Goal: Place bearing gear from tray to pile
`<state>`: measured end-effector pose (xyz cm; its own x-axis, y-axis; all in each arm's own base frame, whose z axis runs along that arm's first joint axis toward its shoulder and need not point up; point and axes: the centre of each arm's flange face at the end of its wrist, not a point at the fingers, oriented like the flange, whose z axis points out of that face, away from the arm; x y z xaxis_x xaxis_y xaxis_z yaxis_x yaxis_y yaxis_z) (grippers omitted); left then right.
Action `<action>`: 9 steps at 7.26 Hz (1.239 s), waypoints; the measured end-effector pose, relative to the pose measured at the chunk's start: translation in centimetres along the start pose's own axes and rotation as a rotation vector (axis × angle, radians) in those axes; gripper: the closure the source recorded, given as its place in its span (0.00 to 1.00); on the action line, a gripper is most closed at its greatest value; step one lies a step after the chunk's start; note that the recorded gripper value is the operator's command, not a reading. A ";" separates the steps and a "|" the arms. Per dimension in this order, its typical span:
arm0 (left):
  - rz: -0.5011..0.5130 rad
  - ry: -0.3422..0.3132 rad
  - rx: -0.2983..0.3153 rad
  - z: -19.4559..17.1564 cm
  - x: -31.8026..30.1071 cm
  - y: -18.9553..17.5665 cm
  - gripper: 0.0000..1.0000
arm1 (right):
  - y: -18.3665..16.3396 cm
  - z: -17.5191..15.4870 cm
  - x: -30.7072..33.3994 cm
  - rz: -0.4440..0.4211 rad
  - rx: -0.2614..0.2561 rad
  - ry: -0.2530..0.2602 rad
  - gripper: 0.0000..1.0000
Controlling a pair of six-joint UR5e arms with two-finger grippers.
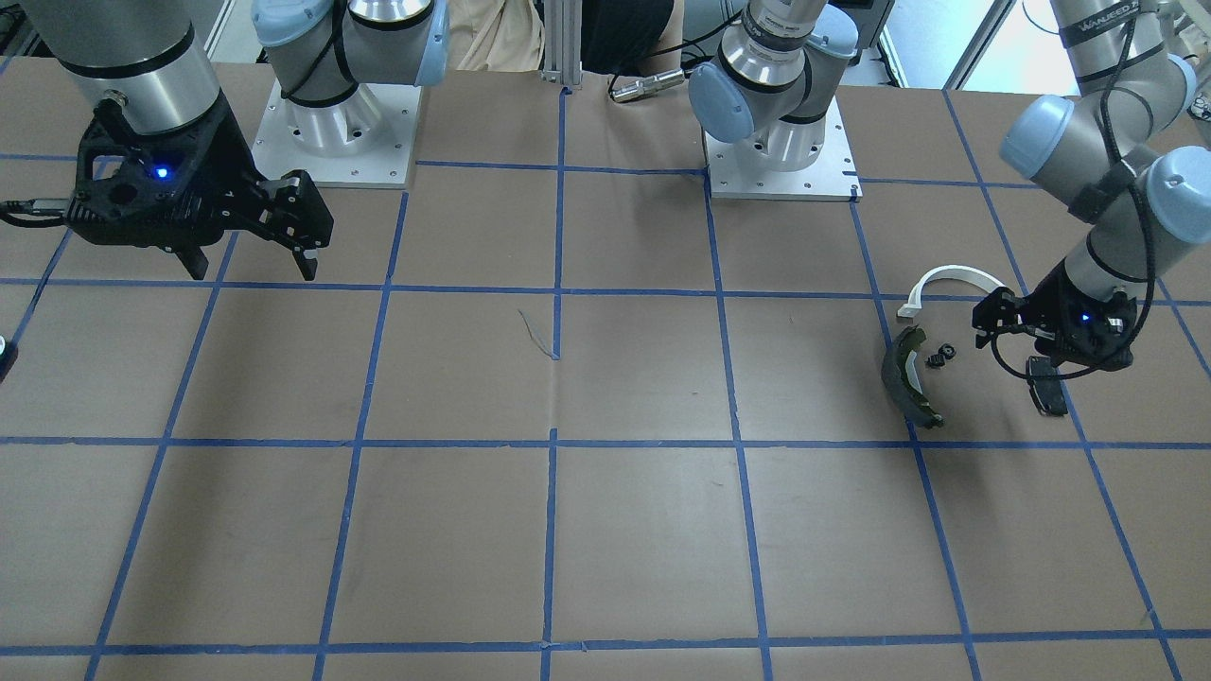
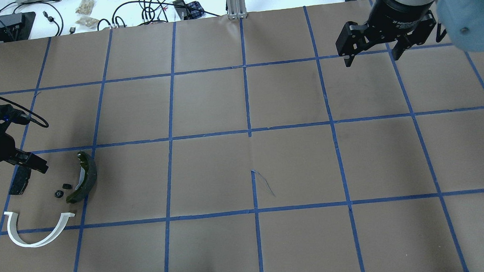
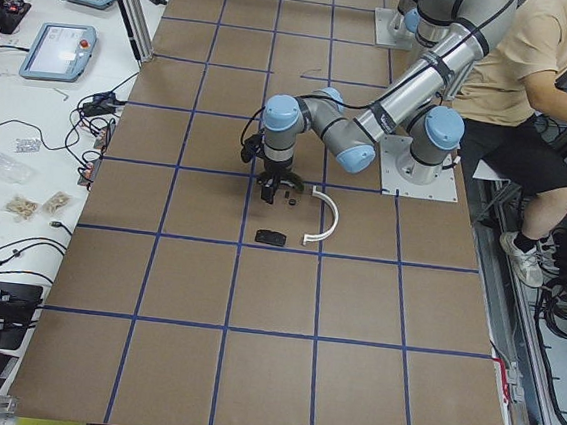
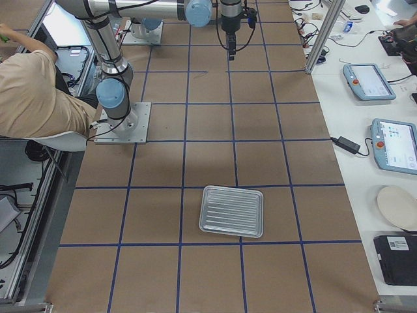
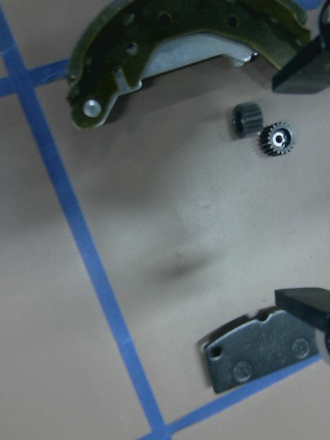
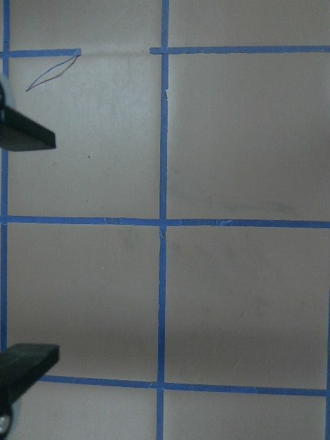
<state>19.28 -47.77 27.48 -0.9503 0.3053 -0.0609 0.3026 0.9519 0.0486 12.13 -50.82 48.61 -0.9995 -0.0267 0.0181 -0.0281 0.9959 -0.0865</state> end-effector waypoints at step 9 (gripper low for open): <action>-0.349 0.030 0.054 -22.9 29.8 -13.4 0.00 | -0.1 0.1 -0.1 -0.006 -0.001 0.001 0.00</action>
<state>-14.73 -52.10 47.84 -0.9986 -0.0387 -0.0348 -0.0380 0.9990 -0.0227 12.19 -50.89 48.55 -0.9993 -0.0328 0.0196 -0.0343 0.9958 -0.0853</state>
